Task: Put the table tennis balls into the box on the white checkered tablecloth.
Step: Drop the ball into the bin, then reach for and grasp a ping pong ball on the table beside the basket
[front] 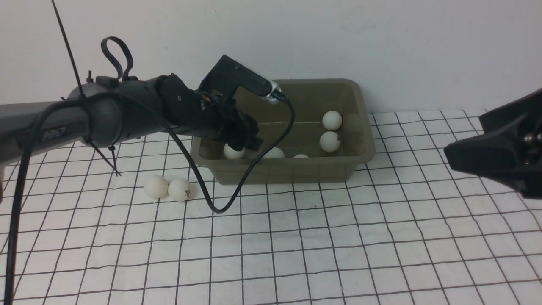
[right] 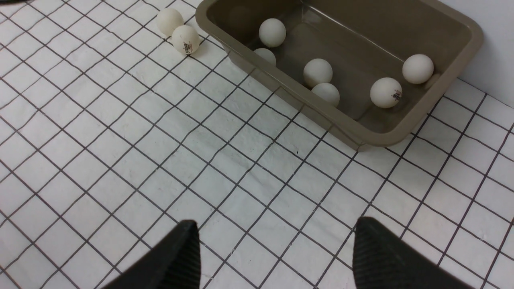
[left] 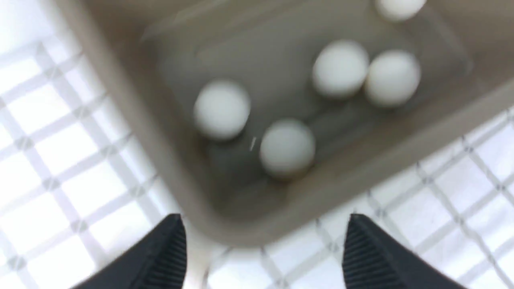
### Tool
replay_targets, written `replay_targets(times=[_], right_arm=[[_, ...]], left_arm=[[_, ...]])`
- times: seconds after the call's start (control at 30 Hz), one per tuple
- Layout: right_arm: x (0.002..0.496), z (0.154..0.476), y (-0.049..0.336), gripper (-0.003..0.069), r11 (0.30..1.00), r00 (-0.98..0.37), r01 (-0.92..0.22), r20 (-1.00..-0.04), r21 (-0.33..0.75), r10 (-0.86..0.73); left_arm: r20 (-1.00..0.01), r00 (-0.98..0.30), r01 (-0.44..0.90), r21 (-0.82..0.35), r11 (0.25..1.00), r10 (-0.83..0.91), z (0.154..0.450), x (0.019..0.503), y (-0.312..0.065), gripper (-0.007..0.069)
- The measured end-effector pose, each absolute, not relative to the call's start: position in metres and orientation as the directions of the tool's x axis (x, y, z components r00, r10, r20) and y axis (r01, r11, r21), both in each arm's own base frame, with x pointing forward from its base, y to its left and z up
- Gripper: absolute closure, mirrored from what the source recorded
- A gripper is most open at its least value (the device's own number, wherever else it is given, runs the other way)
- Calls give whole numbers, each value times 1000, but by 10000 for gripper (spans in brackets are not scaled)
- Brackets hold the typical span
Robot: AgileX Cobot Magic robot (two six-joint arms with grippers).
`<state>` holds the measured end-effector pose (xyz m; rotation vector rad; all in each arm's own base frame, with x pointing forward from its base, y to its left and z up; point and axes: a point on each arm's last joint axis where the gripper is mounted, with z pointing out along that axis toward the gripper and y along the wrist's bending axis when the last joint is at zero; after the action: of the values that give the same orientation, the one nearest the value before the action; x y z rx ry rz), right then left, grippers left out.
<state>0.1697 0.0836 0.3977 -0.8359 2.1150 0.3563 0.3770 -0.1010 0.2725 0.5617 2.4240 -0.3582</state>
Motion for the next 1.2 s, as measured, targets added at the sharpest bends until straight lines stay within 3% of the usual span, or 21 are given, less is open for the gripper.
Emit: replay_targets(times=[0.27,0.4,0.67,1.03,1.2], right_arm=[[170,398,84,197,732,-436,-680,-776,-48,-456],[170,398,84,197,731,-434,-681,-776,-50,-457],[170,398,84,197,729,-429,-683,-777,-55,-461],[168,398,86,197,723,-438,-691,-784,-20,-440],[168,399,86,197,722,-440,-692,-786,-11,-434]], left_arm=[[-450,-842,423,-211,881,297,293,343,-82,179],[-398,-861,400,-143,906,317,280,341,-74,179],[-426,-833,421,-77,904,353,217,370,-74,179],[-443,-667,631,90,770,599,179,391,-75,179],[-434,-640,659,112,743,634,168,395,-75,179]])
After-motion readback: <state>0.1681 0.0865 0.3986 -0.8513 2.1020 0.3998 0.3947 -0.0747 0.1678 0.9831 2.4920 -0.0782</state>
